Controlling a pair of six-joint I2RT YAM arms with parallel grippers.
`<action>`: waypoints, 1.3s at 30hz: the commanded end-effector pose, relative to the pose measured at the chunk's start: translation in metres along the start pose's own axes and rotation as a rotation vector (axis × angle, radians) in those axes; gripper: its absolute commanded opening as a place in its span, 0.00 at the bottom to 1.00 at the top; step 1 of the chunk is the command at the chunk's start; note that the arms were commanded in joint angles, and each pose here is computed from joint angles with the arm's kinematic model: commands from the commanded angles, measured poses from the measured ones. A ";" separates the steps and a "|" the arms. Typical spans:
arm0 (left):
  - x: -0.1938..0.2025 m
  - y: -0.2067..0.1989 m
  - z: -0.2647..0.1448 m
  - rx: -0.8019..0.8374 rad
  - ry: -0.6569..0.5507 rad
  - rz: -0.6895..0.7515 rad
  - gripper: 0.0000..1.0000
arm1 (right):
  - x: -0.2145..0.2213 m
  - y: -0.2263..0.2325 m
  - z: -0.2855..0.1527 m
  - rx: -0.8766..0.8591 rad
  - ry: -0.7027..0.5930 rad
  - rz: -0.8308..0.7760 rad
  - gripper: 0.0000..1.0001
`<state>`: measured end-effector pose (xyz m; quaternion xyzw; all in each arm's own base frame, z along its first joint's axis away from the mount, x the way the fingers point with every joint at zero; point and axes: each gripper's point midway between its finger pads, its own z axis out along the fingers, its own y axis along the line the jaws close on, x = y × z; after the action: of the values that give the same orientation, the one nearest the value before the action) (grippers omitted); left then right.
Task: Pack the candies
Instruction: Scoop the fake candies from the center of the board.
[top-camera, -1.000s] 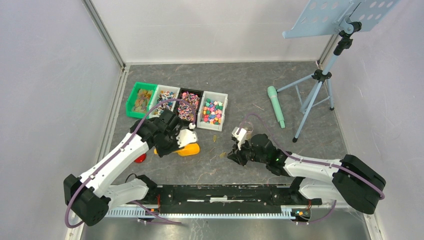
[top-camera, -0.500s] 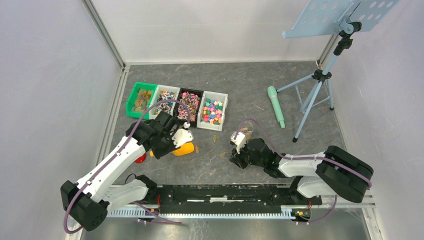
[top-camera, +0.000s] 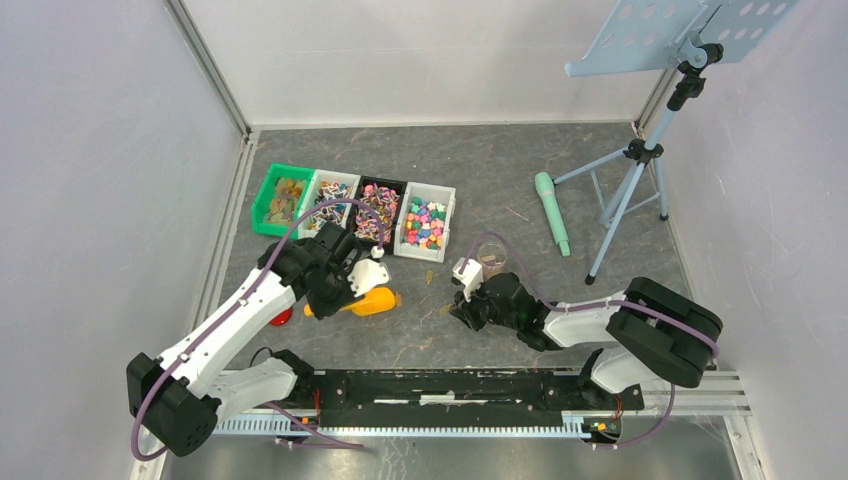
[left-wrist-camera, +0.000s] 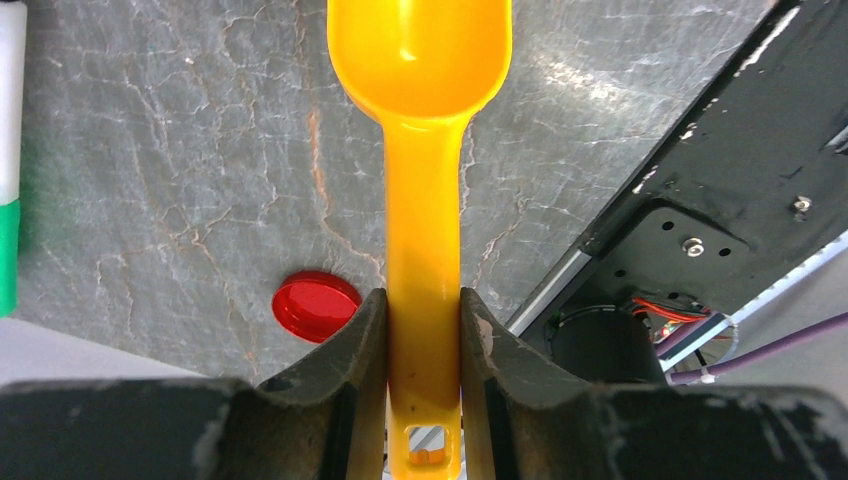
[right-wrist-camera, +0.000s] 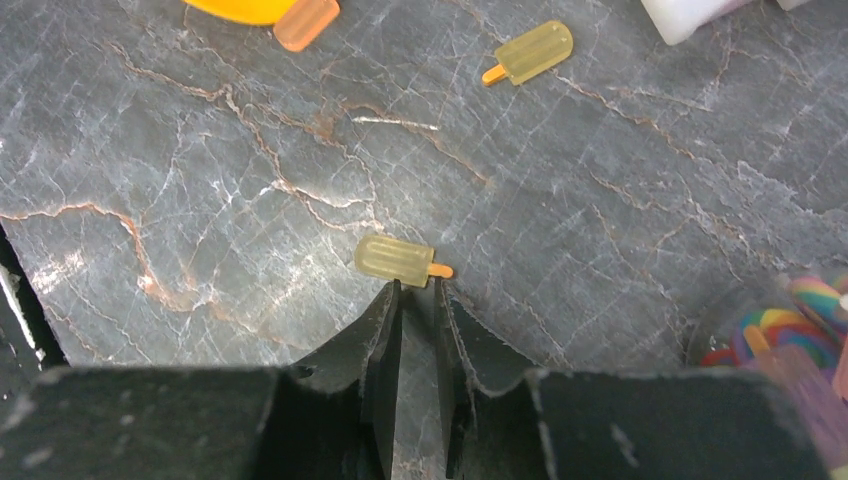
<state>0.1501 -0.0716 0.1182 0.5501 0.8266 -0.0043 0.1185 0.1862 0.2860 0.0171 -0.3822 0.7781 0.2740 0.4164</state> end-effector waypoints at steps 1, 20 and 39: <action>-0.014 -0.006 -0.007 0.031 -0.077 0.031 0.02 | -0.011 0.002 0.011 0.007 -0.027 0.002 0.24; -0.023 0.006 -0.002 -0.022 -0.084 0.016 0.02 | -0.023 -0.003 0.051 0.076 -0.021 0.058 0.24; -0.034 0.003 0.008 0.011 -0.117 0.001 0.02 | -0.038 0.009 0.090 0.040 -0.023 0.150 0.24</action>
<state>0.1604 -0.0918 0.1136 0.5580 0.8172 -0.0283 0.1417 0.2390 0.3655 0.0186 -0.3108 0.7932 0.2888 0.4368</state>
